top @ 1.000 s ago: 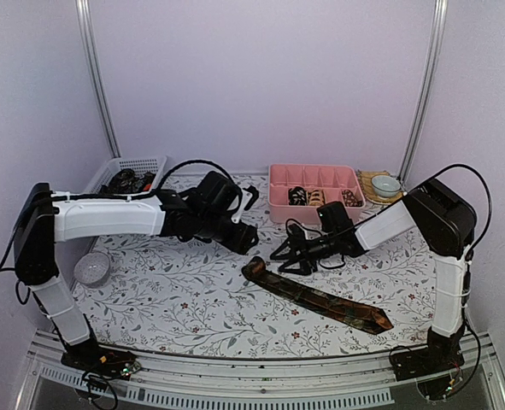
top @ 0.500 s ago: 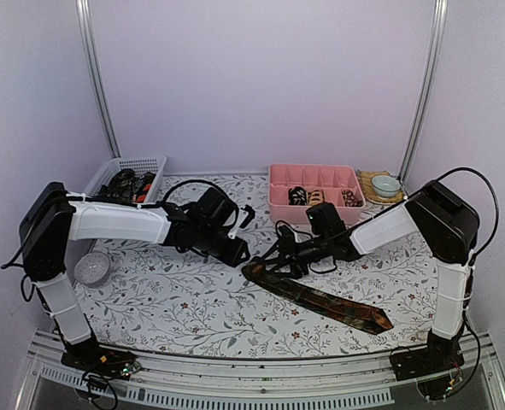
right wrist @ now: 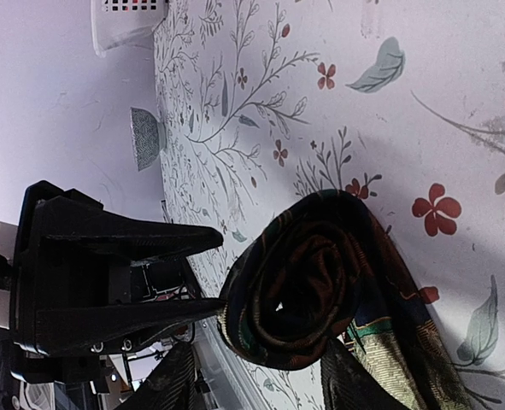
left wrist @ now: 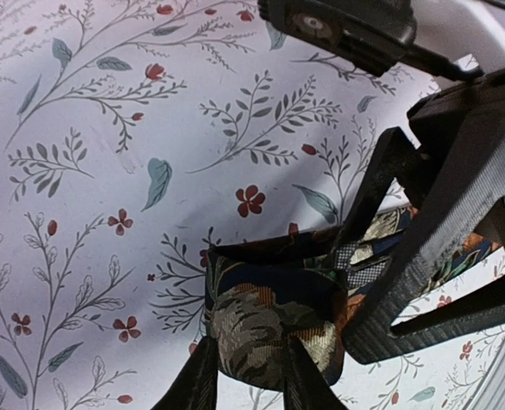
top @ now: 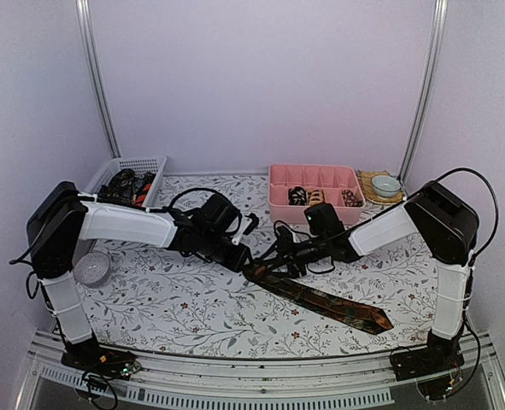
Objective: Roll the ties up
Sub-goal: Roll the tie at the center of the board.
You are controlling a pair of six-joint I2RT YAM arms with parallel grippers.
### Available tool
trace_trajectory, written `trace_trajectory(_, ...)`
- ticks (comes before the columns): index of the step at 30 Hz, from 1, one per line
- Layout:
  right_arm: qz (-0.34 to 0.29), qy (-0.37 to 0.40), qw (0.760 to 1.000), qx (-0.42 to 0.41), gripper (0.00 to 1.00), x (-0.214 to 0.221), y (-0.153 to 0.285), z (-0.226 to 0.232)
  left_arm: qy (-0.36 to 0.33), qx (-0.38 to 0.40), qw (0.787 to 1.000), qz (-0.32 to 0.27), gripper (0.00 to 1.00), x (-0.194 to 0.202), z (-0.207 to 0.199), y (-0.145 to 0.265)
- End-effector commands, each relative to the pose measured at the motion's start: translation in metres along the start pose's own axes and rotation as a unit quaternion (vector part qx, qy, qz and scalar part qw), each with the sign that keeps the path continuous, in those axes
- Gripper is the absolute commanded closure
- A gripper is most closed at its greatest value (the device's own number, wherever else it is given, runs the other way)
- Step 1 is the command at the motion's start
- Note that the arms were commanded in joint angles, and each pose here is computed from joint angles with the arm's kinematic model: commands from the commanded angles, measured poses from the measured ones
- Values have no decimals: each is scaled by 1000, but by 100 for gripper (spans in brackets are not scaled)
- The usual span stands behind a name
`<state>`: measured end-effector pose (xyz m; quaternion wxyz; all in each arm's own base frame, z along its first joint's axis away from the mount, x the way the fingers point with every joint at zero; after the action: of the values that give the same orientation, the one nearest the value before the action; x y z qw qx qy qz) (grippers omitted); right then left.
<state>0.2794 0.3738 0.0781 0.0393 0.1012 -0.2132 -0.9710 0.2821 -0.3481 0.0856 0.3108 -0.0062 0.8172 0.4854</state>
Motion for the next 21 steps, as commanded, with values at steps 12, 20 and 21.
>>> trace_trajectory(12, -11, 27, 1000, 12, 64, 9, 10, 10, 7, 35, 999, 16, 72, 10, -21, -14)
trace_trajectory(20, -3, 21, 999, 44, 71, 14, 7, -15, 7, 35, 999, 2, 59, 4, -19, -2)
trace_trajectory(21, -3, 21, 999, 46, 71, 13, 7, -17, 7, 38, 999, -1, 55, 3, -18, 1)
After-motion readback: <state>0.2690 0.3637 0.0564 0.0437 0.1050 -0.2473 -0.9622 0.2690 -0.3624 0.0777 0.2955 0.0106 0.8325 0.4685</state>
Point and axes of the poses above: each gripper's point midway between its finger pads, its own y axis back along the fingers, its own z axis along the line the jaws close on, x = y × z, the point moved 3 cm from there along y, back along the fingers, and after that the axes turned 10 degrees about y, right-handed, at the moved point
